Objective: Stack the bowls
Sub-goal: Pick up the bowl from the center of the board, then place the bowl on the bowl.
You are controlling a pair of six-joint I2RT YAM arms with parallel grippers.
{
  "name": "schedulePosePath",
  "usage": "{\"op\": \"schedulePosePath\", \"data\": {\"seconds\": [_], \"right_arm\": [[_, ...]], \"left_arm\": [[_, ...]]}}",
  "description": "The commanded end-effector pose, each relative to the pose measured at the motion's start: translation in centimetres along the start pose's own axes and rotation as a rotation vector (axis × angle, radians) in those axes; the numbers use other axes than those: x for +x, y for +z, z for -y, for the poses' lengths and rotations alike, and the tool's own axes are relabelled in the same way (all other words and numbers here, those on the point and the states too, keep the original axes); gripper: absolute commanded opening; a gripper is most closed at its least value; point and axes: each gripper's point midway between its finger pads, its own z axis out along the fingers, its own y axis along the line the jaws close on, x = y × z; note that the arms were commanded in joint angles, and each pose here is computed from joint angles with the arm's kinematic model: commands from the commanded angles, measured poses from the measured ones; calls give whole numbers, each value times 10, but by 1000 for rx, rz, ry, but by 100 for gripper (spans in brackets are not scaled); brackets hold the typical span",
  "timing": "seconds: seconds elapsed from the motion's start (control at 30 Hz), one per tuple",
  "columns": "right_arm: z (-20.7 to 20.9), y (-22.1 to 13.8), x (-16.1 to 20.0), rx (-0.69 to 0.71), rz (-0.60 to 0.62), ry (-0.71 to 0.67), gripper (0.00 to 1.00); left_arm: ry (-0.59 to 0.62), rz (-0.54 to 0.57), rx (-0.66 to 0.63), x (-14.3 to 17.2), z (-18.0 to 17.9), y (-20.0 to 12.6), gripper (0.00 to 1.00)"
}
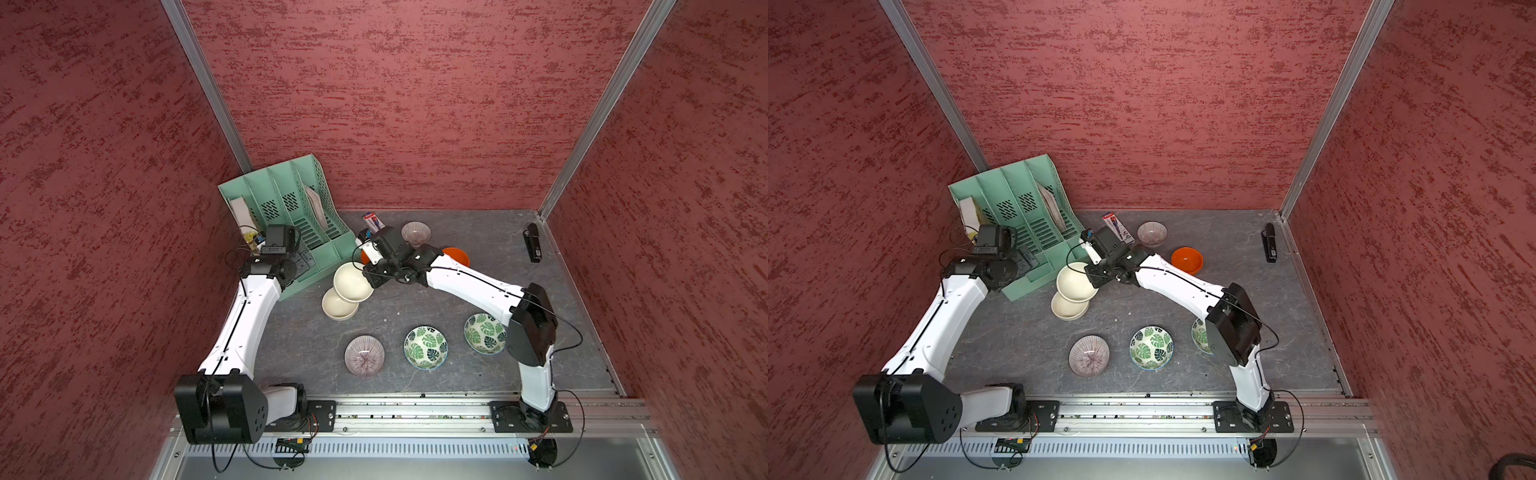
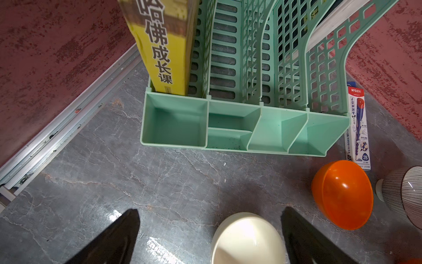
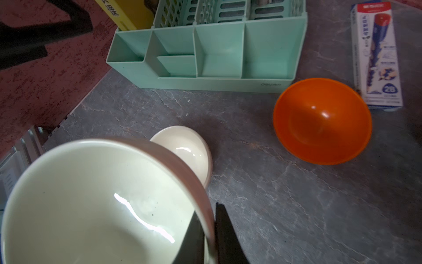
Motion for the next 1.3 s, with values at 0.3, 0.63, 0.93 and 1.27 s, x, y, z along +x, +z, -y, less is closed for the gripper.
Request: {"op": "schedulePosePath", "data": {"seconds": [0.3,0.63,0.93,1.27], "right_arm": [[-15,47,7,2,-73,-41,0],[-8,66,7,42,-92,-55,0],[1,78,11,87,-138,-81,1],[3,84,15,114,-162,-109,4]], "left_arm": [[-26,49,30,-11,-2,-14,100],[-21,49,38,-9,-2,-14,100],[-10,53,38,-10,-2,-15,100],[-5,50,43,-9,0,-12,100]]}}
